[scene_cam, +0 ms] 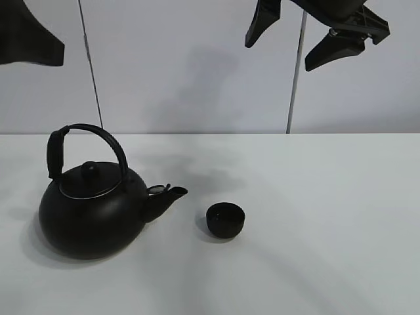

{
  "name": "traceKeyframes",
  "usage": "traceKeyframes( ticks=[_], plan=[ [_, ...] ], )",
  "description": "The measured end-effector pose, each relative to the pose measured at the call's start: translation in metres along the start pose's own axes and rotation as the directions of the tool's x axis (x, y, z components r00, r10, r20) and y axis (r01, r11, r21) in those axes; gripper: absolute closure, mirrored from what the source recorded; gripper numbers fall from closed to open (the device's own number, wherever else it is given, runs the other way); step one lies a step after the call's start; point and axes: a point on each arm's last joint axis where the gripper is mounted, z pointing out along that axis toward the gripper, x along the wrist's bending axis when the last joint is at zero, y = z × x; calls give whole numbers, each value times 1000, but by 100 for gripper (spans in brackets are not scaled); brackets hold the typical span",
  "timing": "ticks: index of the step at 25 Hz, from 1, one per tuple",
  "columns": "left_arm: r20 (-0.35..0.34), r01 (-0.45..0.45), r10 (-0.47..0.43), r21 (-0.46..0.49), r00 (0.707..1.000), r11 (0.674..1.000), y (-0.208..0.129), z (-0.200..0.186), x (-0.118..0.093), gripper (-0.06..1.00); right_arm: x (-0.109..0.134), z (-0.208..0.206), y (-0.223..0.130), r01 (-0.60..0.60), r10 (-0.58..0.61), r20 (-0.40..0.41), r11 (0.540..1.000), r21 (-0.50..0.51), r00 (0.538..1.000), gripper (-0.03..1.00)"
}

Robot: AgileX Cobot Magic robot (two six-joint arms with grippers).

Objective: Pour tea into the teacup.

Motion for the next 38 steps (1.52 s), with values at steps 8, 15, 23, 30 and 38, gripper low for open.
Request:
traceKeyframes(
  ticks=[8,15,23,30,38],
  plan=[
    [24,61,-75,356,997,933,54,4,-17,31,0,0,0,0,0,0,1000,0,1000,36],
    [61,68,-117,524,991,849,77,44,-28,31,-1,0,-6,-3,3,8,997,71,1000,36],
    [95,96,-205,650,974,754,62,87,-37,31,0,-2,-19,-71,70,12,976,207,998,36],
    [96,102,-217,655,972,749,62,88,-37,31,0,-2,-20,-72,72,12,973,217,997,36],
    [99,98,-213,654,972,750,62,88,-38,31,0,-2,-20,-72,72,12,973,217,997,36]
  ],
)
